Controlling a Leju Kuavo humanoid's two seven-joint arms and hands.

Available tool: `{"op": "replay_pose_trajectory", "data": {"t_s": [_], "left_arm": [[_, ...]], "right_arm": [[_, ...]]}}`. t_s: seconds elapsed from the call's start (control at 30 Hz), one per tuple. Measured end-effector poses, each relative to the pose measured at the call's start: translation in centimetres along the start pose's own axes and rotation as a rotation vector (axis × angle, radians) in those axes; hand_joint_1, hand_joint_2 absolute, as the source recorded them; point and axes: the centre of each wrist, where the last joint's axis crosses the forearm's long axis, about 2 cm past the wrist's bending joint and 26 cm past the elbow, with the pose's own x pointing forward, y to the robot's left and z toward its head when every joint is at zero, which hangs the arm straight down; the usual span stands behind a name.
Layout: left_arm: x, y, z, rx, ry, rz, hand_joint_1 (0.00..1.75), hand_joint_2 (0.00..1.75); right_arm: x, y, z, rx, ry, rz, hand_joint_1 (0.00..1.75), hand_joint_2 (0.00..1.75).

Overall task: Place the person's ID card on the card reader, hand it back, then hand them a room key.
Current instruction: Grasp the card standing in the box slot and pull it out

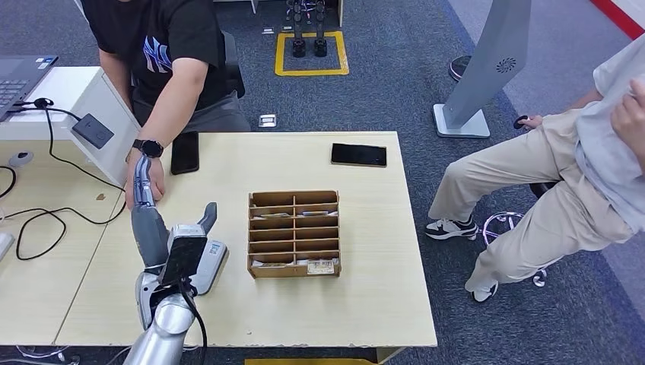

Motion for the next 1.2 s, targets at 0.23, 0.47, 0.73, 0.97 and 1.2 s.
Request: {"op": "replay_pose_trajectory", "data": {"t_s": [0.23,0.47,0.73,0.97,1.2], "left_arm": [[3.7,-0.7,2.1,-0.125,-0.138,0.316,0.00,1.75],[5.2,-0.9,3.0,-0.213,-0.214,0.374,0.00,1.75],[5.3,-0.9,3.3,-0.250,-0.248,0.351,0.00,1.75],[4.8,-1.7,5.0,-0.481,-0.355,0.115,0.00,0.00],[4.1,-2.2,5.6,-0.537,-0.363,0.063,0.00,0.00]], "right_arm": [[0.1,-0.1,-0.1,-0.002,-0.013,-0.003,0.00,1.75],[0.2,-0.2,-0.2,0.001,-0.019,-0.004,0.00,1.75],[0.2,-0.2,-0.2,0.005,-0.028,0.000,0.00,1.75],[0.1,-0.2,-0.2,0.014,-0.066,0.004,0.00,1.75],[0.1,-0.2,-0.2,0.018,-0.069,0.005,0.00,1.75]]}}
